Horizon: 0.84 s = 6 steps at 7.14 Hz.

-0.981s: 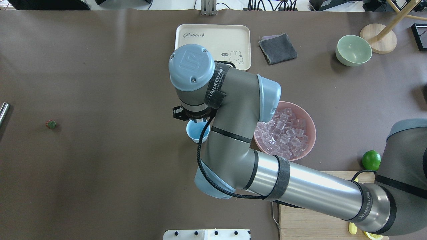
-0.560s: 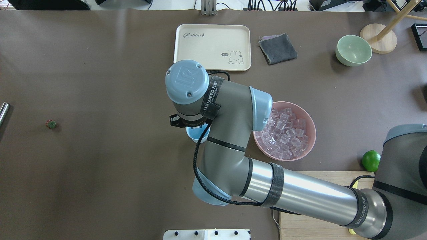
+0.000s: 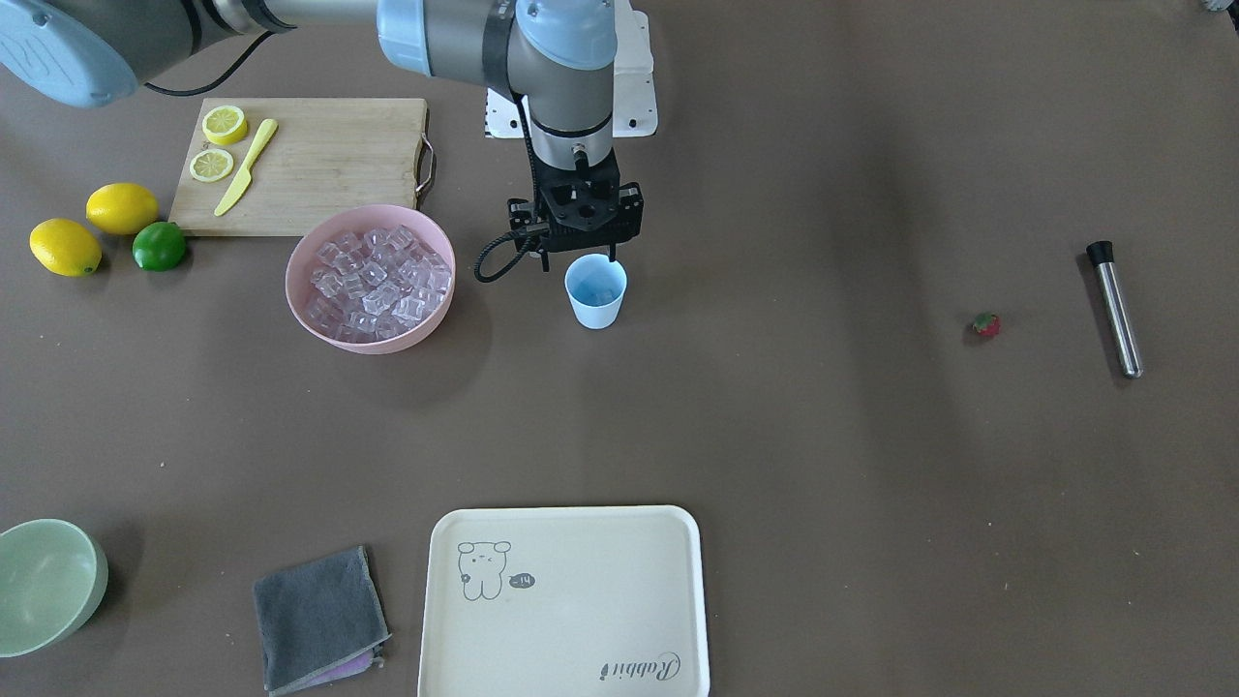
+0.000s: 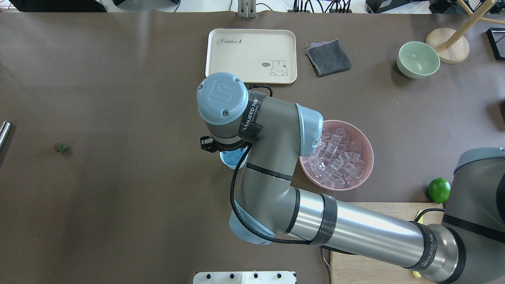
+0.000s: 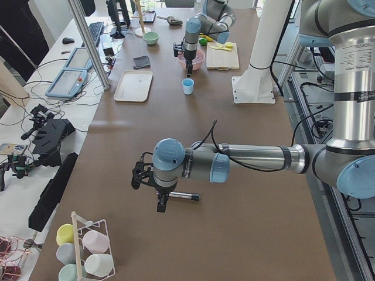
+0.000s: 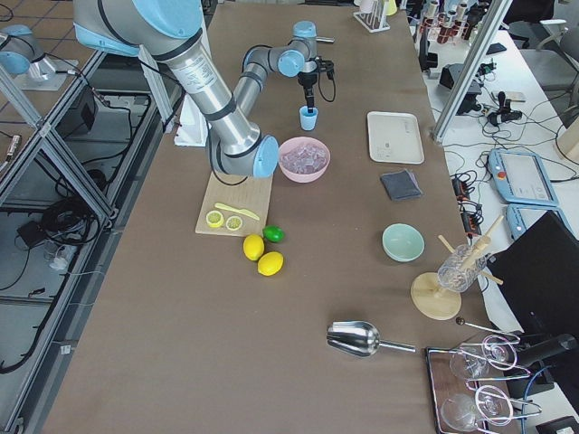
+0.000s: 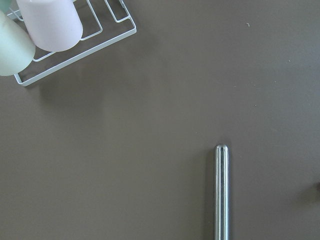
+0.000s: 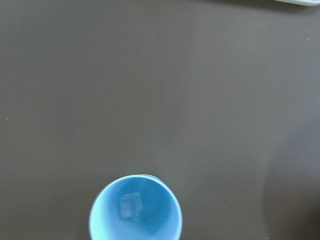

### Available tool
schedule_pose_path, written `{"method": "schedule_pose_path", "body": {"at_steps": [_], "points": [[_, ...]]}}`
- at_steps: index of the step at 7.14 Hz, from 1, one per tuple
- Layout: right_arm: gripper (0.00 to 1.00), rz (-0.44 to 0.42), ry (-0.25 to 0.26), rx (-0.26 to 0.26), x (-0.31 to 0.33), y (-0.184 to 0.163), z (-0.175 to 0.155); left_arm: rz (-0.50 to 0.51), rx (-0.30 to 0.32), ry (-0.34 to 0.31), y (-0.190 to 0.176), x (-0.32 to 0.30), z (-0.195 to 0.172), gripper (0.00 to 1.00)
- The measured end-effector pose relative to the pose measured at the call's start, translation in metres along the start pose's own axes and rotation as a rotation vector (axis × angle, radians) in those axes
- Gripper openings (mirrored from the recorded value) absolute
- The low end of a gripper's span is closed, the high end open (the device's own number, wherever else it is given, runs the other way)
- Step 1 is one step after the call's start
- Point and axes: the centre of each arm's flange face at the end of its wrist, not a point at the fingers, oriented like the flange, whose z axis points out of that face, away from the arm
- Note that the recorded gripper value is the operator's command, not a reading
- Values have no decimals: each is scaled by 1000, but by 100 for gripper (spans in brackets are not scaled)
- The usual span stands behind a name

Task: Mash ice and strawberries in cup
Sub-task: 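Return the right gripper over the pink bowl of ice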

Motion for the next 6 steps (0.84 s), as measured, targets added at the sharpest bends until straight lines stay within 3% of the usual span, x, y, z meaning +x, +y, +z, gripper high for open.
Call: {"method": "schedule_pose_path", "body": {"at_steps": [4,6], "points": [[99,-28,71,5,134,15,9,8,9,1,-1,4,-4,99],[100,-165,94,24,148,15,8,10,9,2,-3,4,-4,99]]}}
